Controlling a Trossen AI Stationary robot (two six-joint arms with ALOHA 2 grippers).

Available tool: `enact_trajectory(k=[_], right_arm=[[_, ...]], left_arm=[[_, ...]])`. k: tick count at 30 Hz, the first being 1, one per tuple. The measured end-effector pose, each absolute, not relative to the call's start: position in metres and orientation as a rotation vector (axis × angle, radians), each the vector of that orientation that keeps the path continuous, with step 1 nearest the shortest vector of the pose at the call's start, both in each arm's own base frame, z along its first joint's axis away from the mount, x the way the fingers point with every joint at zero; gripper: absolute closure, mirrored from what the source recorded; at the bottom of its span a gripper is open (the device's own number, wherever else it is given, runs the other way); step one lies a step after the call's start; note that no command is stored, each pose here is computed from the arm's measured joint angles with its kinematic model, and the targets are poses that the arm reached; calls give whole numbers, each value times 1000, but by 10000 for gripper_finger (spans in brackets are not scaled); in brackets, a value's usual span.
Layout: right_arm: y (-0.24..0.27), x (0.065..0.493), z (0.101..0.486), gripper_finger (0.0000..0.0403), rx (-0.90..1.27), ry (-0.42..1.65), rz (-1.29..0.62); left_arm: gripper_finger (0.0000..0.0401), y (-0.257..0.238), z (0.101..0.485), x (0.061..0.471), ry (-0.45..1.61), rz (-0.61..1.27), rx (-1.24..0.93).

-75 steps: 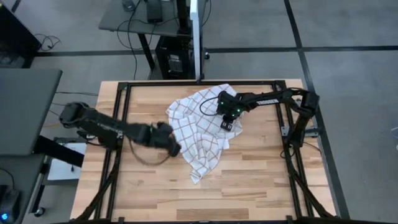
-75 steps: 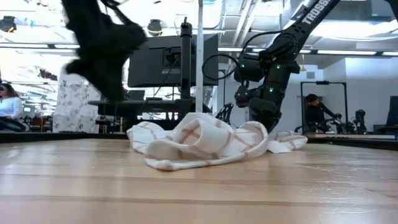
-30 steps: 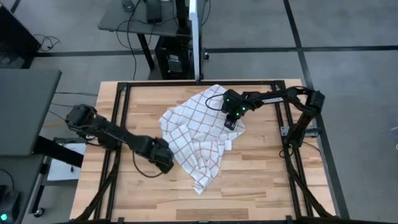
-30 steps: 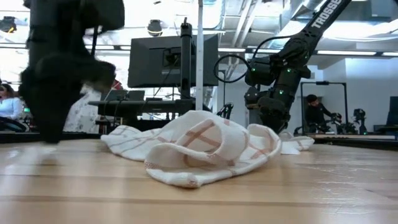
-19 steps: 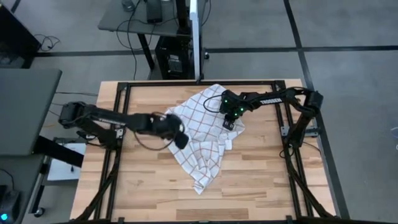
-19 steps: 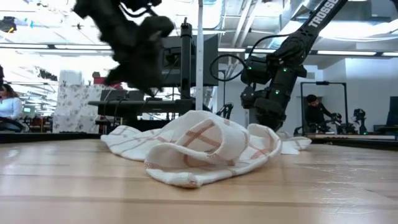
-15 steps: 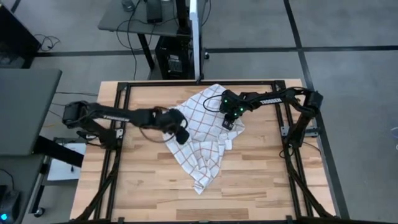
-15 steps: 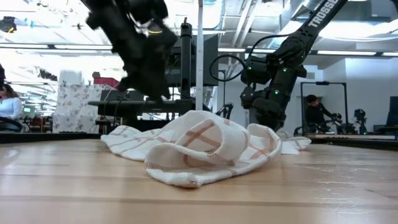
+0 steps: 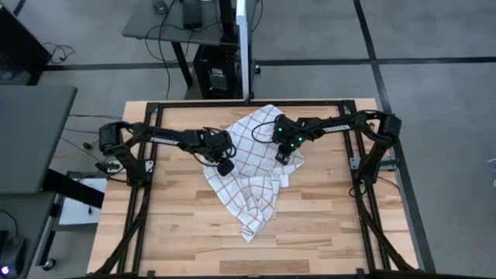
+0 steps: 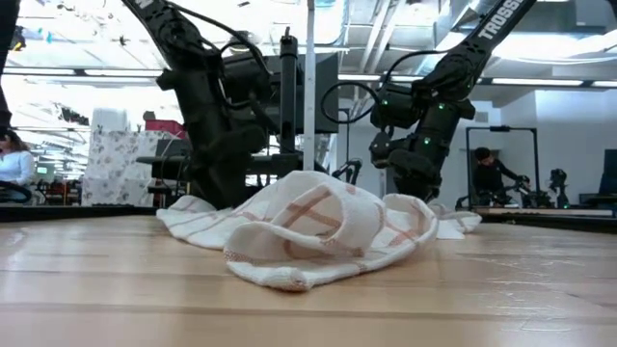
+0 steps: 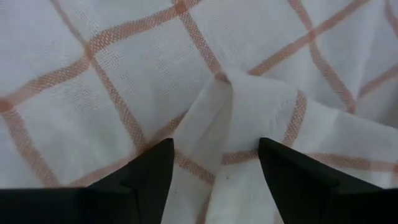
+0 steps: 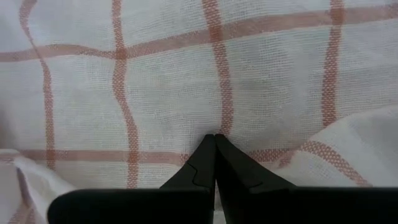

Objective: Roll towel
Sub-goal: Fold the white towel

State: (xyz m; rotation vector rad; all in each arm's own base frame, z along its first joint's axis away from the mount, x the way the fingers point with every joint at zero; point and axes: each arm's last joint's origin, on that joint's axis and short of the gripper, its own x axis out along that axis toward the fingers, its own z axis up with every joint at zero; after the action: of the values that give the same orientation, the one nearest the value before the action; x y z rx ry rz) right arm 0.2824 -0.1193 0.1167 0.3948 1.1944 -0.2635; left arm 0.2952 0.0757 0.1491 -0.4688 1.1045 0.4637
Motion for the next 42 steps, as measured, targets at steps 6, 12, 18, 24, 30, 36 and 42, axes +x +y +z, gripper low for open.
enact_trajectory(k=[6,12,18,24,30,36,42], right_arm=[[-119,283,117,403,397,1192,-260],[-120,283,117,403,390,1186,-255],[-129,279,116,403,382,1184,-239],[-139,272,116,403,381,1196,-247],[-139,272,116,403,358,1201,-236],[-140,271,116,403,314,1213,-212],[-140,270,116,403,297,1220,-185]], left_arm=[[212,71,142,301,1122,286,-520],[368,60,156,297,1105,256,-546],[399,30,200,285,996,228,-552],[401,-10,223,271,969,232,-559],[401,-66,217,251,1136,216,-588],[401,-115,211,216,1344,240,-612],[399,-136,215,201,1357,238,-670]])
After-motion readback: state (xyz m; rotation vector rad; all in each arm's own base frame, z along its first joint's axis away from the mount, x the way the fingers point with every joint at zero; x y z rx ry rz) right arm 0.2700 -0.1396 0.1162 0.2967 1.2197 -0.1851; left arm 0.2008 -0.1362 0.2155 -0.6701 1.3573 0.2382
